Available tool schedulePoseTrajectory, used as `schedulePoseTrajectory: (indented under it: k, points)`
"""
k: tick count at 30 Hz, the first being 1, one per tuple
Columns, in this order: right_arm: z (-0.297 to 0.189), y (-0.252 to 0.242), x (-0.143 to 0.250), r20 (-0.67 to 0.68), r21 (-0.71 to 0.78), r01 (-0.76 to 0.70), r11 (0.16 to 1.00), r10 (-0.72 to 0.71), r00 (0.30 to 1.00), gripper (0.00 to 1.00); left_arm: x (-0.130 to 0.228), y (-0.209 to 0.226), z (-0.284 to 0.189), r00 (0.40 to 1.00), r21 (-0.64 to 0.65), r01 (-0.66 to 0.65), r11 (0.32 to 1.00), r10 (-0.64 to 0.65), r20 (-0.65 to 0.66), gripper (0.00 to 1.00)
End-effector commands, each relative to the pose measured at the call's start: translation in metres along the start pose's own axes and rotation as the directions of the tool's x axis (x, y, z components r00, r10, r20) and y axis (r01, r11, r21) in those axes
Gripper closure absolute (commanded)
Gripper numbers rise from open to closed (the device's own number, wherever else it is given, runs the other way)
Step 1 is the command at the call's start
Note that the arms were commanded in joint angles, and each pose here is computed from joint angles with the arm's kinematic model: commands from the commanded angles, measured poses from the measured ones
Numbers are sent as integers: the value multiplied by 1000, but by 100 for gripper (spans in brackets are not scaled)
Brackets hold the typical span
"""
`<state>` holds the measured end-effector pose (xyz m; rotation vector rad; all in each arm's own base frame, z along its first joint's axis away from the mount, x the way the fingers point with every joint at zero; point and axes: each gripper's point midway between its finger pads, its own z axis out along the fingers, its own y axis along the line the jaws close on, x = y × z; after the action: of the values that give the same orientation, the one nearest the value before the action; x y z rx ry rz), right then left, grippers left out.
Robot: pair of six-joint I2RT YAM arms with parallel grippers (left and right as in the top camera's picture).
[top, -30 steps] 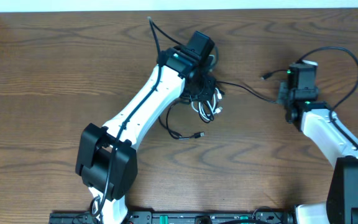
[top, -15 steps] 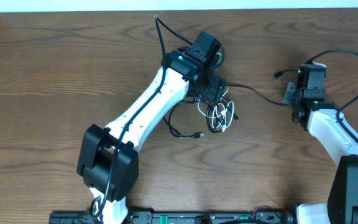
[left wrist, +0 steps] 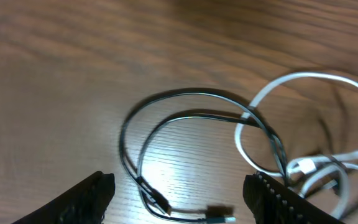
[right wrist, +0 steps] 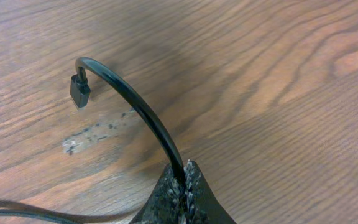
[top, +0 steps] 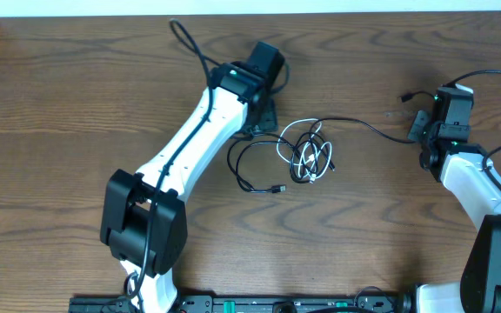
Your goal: Untangle cables
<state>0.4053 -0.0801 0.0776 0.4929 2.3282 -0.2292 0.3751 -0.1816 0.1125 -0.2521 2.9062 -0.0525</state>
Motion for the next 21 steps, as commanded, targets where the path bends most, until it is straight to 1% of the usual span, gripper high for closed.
schedulePoseTrajectory:
  k: [1, 8, 13, 21]
  points:
    - [2, 12, 5, -25, -71, -13, 997, 11, 1000, 99, 4, 16, 12, 994, -53, 102, 993, -103, -17, 28]
    - [0, 24, 11, -56, -140, -13, 990, 6, 998, 99, 10, 19, 23, 994, -62, 101, 993, -103, -26, 29]
    - [0, 22, 18, -85, -132, -9, 991, -2, 996, 99, 10, 19, 25, 994, -61, 101, 993, -103, -25, 29]
    - [0, 21, 19, -89, -131, -9, 991, -3, 996, 99, 10, 19, 25, 994, -61, 101, 993, -103, -25, 29]
